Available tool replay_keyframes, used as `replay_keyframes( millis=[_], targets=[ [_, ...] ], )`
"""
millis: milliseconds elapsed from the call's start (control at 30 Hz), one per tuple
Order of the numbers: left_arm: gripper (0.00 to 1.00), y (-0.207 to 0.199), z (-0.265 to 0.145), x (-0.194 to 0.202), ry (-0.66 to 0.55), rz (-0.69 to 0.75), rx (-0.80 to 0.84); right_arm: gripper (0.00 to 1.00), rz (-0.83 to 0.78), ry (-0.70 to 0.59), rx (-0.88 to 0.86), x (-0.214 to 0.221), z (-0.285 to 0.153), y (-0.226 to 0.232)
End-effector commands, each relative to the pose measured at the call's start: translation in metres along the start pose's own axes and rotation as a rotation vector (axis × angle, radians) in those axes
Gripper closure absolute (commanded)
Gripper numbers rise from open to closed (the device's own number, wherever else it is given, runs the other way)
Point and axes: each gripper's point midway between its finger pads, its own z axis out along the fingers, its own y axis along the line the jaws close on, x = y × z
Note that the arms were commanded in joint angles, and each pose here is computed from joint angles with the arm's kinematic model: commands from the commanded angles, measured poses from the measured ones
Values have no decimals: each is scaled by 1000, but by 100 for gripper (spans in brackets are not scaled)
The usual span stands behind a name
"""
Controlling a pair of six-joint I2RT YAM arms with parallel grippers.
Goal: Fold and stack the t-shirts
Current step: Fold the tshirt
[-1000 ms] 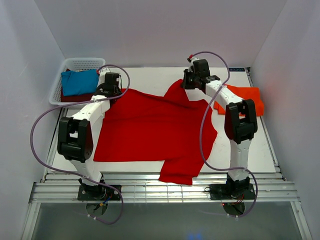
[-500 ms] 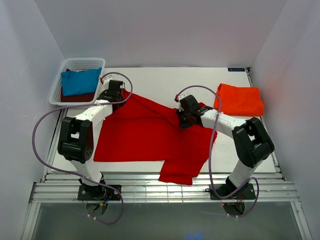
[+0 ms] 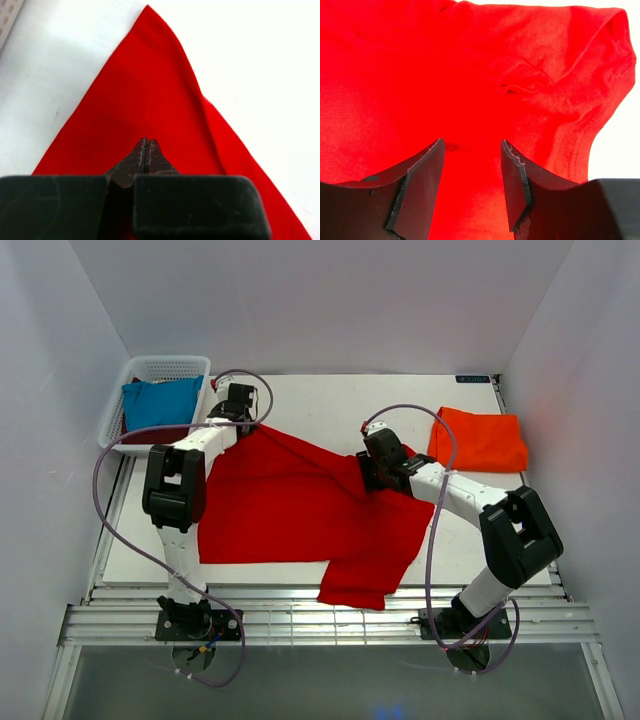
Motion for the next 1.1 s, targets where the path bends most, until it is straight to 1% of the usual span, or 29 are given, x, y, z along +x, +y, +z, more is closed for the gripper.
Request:
replay_keyframes(
  millis=[0, 133, 200, 367, 400, 467, 533, 567, 600, 700, 800, 1000, 1033, 1067],
  targets=[
    [100, 2, 13, -21, -27, 14, -15, 46, 59, -29, 32, -14, 13, -3],
    [100, 8, 30, -31, -23, -12, -12, 48, 84, -4, -3, -5, 25, 7],
    [100, 11, 36, -44, -40, -22, -11, 48, 94, -2, -20, -1, 27, 10],
    [100, 3, 53, -57, -65, -26, 40, 49, 111, -7, -47, 4, 25, 14],
    [100, -2, 54, -65, -78, -36, 61, 49, 112, -8, -50, 4, 25, 14],
    [100, -7, 57, -65, -71, -43, 87, 49, 113, -3, -50, 6, 25, 14],
    [90, -11, 57, -70, -85, -60, 101, 49, 109, 2, -49, 9, 25, 14],
    [77, -15, 55, -72, -84, -66, 121, 49, 110, 4, -49, 10, 25, 13],
    [70, -16, 56, -72, -85, -73, 135, 49, 111, 6, -51, 10, 25, 14],
    [55, -23, 61, -71, -73, -85, 156, 49, 113, 6, -57, 10, 25, 15],
    [49, -23, 72, -62, -43, -91, 148, 49, 115, 3, -65, 10, 22, 16],
    [47, -27, 82, -68, -50, -107, 175, 49, 118, -11, -78, 10, 13, 15],
    [48, -26, 88, -62, -36, -103, 163, 49, 118, -11, -76, 10, 12, 15],
    [47, -28, 89, -68, -45, -107, 164, 49, 118, -15, -80, 9, 11, 16]
  ],
)
